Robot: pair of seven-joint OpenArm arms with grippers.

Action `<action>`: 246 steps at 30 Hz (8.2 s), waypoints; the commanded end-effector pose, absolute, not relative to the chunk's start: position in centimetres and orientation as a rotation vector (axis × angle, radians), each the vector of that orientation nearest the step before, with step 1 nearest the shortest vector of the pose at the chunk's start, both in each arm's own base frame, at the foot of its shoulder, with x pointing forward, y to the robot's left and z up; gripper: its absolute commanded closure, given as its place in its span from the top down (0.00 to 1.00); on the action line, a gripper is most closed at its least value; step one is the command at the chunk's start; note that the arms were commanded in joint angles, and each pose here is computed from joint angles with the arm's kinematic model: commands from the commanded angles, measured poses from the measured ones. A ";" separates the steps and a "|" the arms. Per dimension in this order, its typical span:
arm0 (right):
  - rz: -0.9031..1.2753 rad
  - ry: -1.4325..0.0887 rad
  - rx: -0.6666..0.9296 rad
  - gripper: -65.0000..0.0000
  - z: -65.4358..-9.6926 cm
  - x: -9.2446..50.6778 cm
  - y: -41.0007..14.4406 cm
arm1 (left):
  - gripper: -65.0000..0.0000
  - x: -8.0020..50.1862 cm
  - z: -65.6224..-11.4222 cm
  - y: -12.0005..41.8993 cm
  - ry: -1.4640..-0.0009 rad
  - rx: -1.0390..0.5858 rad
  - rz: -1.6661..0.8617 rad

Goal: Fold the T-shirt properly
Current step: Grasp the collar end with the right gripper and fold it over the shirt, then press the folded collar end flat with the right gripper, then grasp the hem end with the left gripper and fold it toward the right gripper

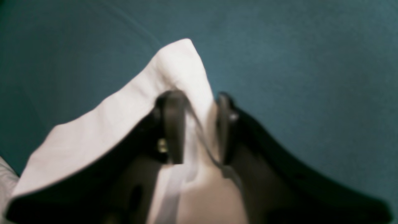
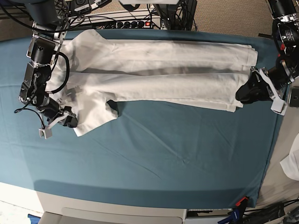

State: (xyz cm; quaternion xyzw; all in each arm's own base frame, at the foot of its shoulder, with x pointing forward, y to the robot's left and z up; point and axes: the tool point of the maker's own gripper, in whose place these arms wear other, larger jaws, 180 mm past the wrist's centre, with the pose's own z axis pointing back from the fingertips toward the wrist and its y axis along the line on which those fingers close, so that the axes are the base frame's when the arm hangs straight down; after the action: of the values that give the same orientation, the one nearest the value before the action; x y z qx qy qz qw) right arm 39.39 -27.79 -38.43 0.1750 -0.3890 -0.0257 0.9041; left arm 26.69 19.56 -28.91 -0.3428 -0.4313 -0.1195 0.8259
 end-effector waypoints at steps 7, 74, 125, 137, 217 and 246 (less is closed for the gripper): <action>-0.048 -0.864 0.381 0.00 -36.5 40.5 -28.1 | 0.26 27.6 -27.4 20.1 -0.987 -0.709 -0.262; 0.354 -0.676 0.653 0.00 -33.6 18.1 -14.1 | 0.26 28.3 -27.7 19.9 -1.037 -0.689 -0.224; 0.398 -1.080 0.358 0.38 -26.2 24.9 -15.1 | 0.43 24.7 -37.0 29.6 -0.656 -0.496 0.177; 0.416 -1.066 0.343 0.38 -26.6 24.9 -14.8 | 0.43 24.4 -39.1 27.4 -0.585 -0.744 0.256; -0.115 -1.026 -0.548 0.38 -24.3 23.2 -35.4 | 0.47 21.3 -25.6 -14.3 -0.896 -1.101 -0.855; -0.114 -1.069 -0.474 0.38 -24.2 23.9 -34.3 | 0.00 21.7 -32.0 -8.2 -0.817 -0.709 -0.560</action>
State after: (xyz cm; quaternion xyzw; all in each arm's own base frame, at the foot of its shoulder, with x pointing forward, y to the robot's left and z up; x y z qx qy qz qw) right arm 23.38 -34.22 -25.79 -0.2159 -0.4803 -0.0608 0.8479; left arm 21.21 -7.80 -33.31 -0.3222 -0.3636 -0.2656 0.8327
